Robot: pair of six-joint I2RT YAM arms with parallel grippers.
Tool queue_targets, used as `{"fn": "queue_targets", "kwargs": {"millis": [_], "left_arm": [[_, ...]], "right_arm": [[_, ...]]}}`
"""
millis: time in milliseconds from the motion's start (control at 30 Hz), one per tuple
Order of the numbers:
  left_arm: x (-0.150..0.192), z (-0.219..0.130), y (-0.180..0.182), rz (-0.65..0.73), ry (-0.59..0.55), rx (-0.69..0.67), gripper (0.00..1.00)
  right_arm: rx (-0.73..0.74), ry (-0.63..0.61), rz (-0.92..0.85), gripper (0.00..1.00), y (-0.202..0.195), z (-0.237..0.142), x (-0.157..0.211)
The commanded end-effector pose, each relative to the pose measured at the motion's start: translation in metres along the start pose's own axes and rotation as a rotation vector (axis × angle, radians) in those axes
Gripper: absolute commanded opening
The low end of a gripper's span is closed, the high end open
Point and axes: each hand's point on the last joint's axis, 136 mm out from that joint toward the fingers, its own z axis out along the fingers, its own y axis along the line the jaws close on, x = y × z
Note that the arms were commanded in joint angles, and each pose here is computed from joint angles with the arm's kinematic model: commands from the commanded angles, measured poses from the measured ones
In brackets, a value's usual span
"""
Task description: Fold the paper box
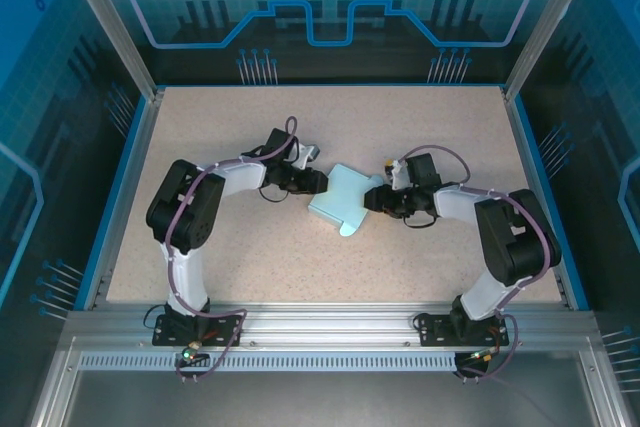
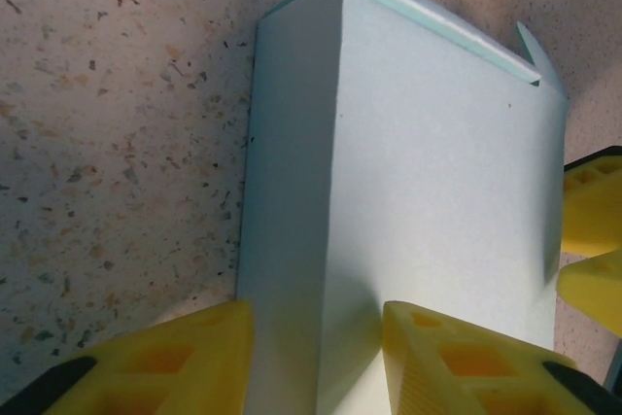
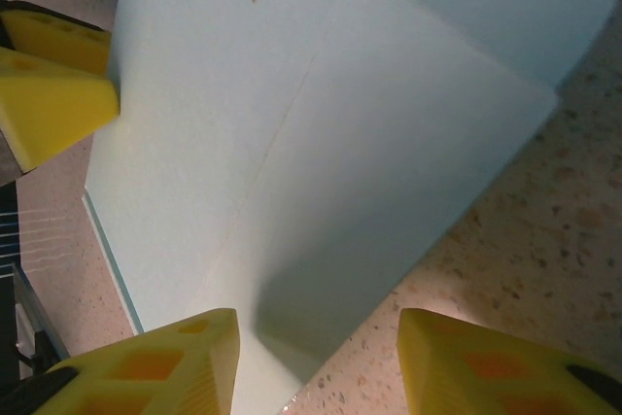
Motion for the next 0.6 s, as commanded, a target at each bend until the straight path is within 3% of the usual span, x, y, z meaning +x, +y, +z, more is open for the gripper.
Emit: {"fn": "queue_targets", "kwargs": {"millis": [0, 367, 567], "left_arm": [[0.006, 0.003, 0.007, -0.035, 0.034, -0.028, 0.36], [0.021, 0.002, 0.031, -0.177, 0.046, 0.014, 0.30], [0.026, 0.003, 0.034, -0.179, 0.061, 0.012, 0.29]], "right_arm": [[-0.059, -0.006, 0.021, 0.43, 0.002, 0.004, -0.003], [-0.218, -0.069, 0.036, 0.23, 0.028, 0.005, -0.021], [-0.294, -0.111, 0.048, 0.19, 0.048, -0.002, -0.033]]}}
